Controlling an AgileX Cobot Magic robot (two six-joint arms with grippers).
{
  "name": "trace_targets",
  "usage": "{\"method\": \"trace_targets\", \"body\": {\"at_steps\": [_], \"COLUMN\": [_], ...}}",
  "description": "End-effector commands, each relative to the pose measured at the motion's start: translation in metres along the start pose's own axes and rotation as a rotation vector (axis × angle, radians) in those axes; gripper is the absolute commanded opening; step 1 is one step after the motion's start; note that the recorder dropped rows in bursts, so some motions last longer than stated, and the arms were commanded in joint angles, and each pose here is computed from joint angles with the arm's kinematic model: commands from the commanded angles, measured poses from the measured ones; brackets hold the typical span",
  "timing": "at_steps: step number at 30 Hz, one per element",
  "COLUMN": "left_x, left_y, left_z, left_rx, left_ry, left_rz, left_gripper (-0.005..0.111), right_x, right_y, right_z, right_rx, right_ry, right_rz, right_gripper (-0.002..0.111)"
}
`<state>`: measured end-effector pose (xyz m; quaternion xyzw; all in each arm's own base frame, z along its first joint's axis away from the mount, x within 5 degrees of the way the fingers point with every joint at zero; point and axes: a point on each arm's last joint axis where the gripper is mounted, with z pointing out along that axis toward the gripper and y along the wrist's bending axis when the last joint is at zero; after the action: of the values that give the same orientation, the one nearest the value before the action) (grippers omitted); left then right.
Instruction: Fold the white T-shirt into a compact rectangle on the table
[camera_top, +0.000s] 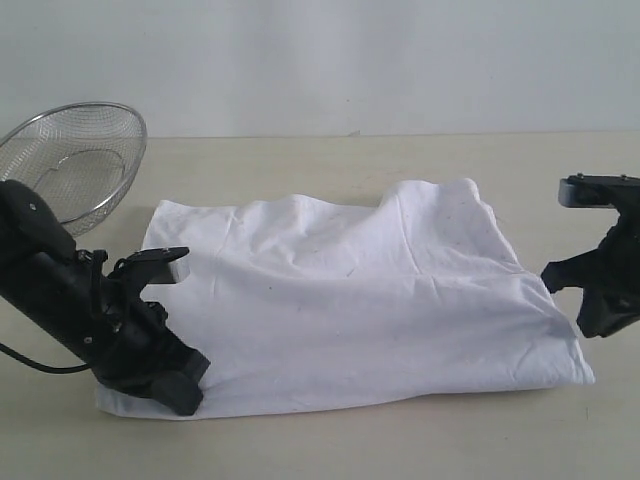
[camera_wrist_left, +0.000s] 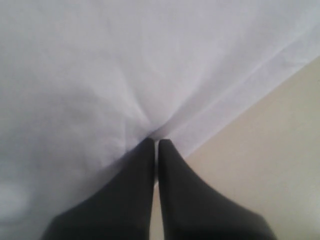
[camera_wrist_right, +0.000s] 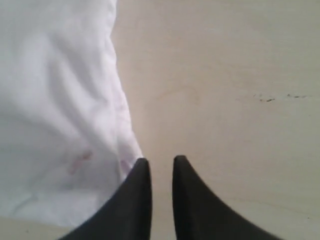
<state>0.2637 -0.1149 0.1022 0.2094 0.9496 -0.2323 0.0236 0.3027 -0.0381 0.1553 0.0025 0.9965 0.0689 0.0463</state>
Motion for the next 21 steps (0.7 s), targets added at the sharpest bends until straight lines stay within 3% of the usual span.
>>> {"method": "trace_targets", "body": {"at_steps": [1,7,15,21], "left_x": [0.008,0.010,0.010,0.010], "left_y": [0.006,0.008,0.008,0.008], "left_z": [0.005,0.005,0.005,0.005], "left_rx": [-0.050,-0.073,-0.073,-0.073], "left_ry": [0.069,0.090,0.090,0.090], "left_rz": [0.045,0.043,0.043,0.043], "left_gripper": [0.005,0.005,0.005,0.005], "right_x": [-0.003,-0.018,-0.027,-0.018], "right_y": [0.019,0.052,0.057,0.047], "right_z": [-0.022,-0.030,0.019,0.028], "right_rx": [-0.024,-0.072,-0.090,-0.003], "right_ry": [-0.093,-0.288,-0.191,-0.058], "right_rz": [-0.098,-0.176,-0.179,-0.143], "right_gripper": [0.000,0.000,0.000,0.000]}}
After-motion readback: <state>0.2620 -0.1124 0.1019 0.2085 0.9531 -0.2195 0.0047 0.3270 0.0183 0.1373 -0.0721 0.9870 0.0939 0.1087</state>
